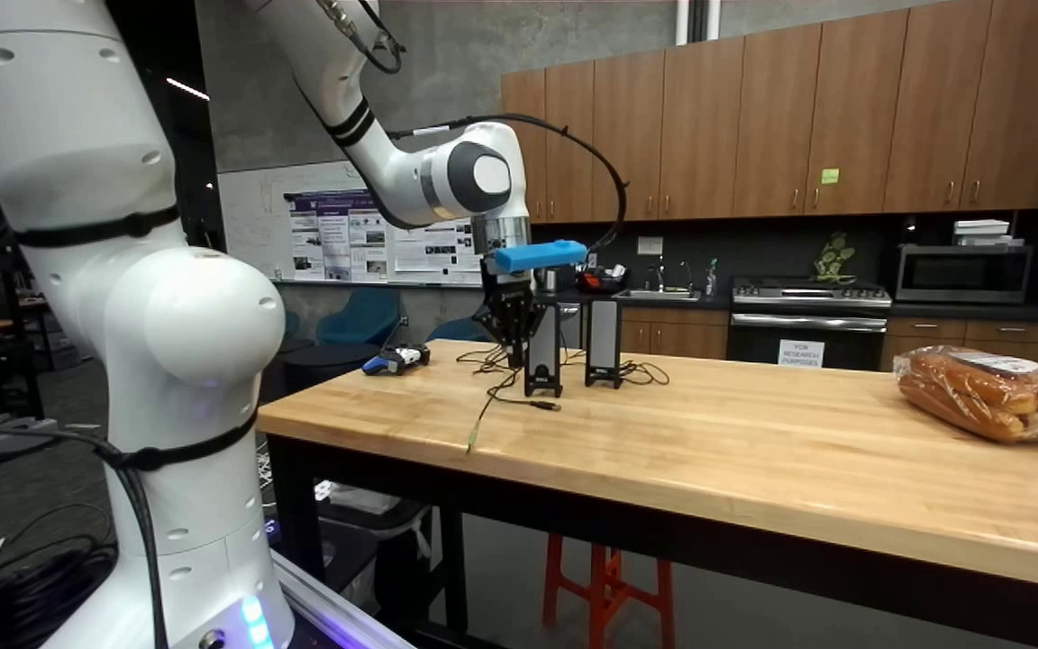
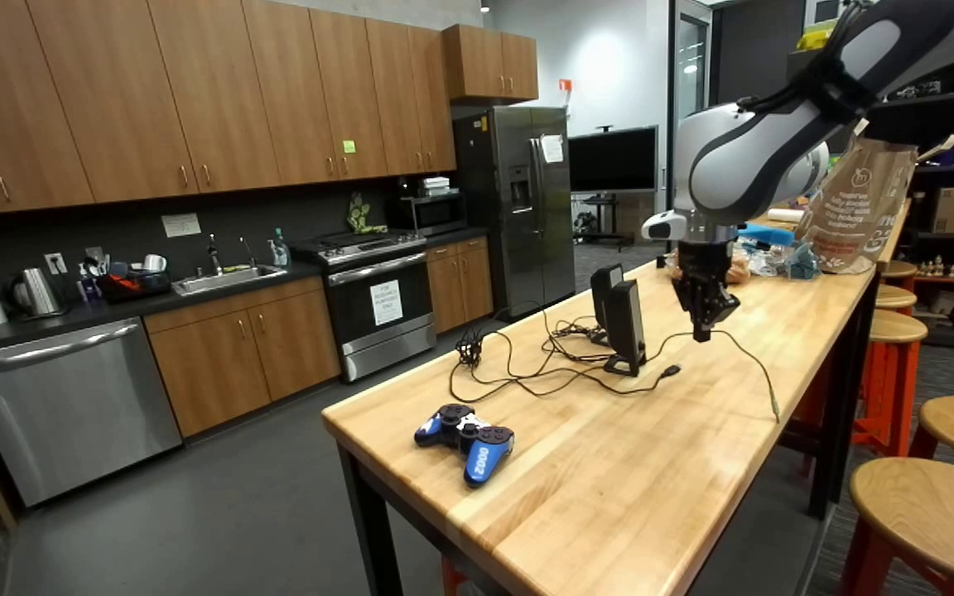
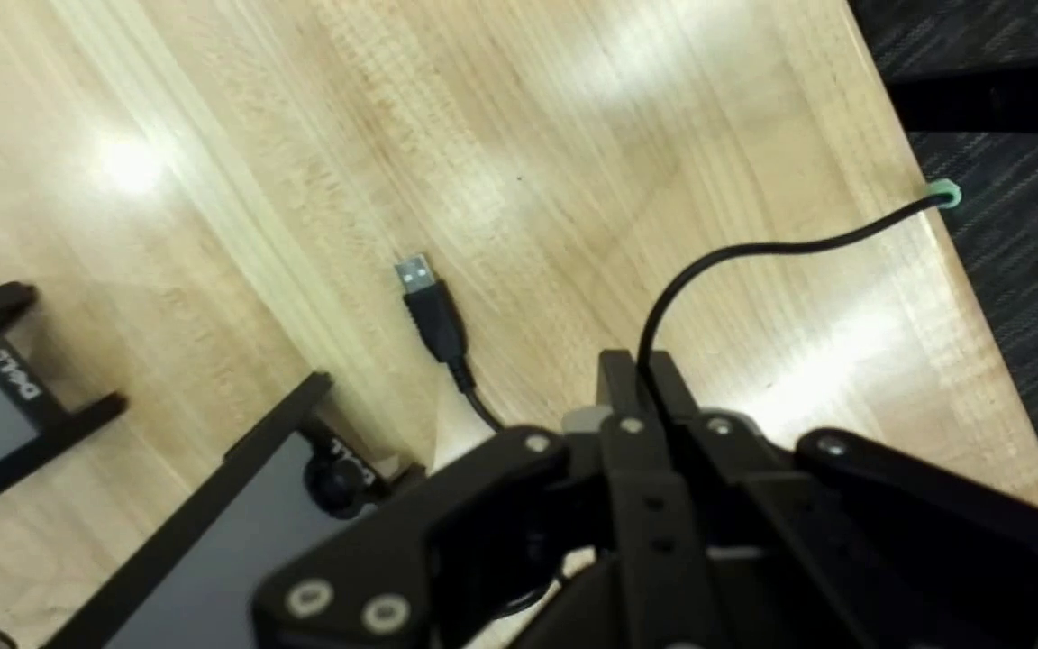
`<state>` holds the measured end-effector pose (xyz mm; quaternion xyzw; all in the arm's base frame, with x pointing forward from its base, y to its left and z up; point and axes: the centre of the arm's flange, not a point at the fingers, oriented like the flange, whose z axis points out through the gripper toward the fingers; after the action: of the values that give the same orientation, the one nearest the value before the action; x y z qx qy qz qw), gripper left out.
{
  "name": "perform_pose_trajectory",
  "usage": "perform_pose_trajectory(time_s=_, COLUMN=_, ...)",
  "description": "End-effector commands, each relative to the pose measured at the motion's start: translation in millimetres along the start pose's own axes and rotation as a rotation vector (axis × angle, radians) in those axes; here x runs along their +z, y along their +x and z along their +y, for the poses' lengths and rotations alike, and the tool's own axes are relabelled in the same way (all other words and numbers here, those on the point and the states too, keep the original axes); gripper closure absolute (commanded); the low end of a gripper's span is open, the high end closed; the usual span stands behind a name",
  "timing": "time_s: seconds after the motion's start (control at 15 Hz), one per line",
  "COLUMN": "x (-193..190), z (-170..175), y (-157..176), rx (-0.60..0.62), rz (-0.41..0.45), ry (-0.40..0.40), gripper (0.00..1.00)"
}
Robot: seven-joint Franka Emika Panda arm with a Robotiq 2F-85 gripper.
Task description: Move the usb and the aux jack and place them in front of the speaker on the left
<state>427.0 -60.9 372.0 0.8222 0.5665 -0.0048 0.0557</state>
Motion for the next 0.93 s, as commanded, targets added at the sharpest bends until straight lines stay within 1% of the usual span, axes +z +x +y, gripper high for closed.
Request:
perform_pose_trajectory(time_s=0.0, x=-27.2, z=19.0, y=-4.3, rx=-0.009, rz=-0.04, ry=-0.024, gripper=0.99)
perform_pose_trajectory(time_s=0.4, x=-53.5, z=43.8, y=-7.6, rx=-0.025, rz=-0.08, ry=-0.059, gripper=0.99)
perform_pose_trajectory(time_s=0.87, x=-63.9, z=76.7, y=-13.5, rx=-0.039, rz=-0.117, ry=-0.074, gripper=0.99)
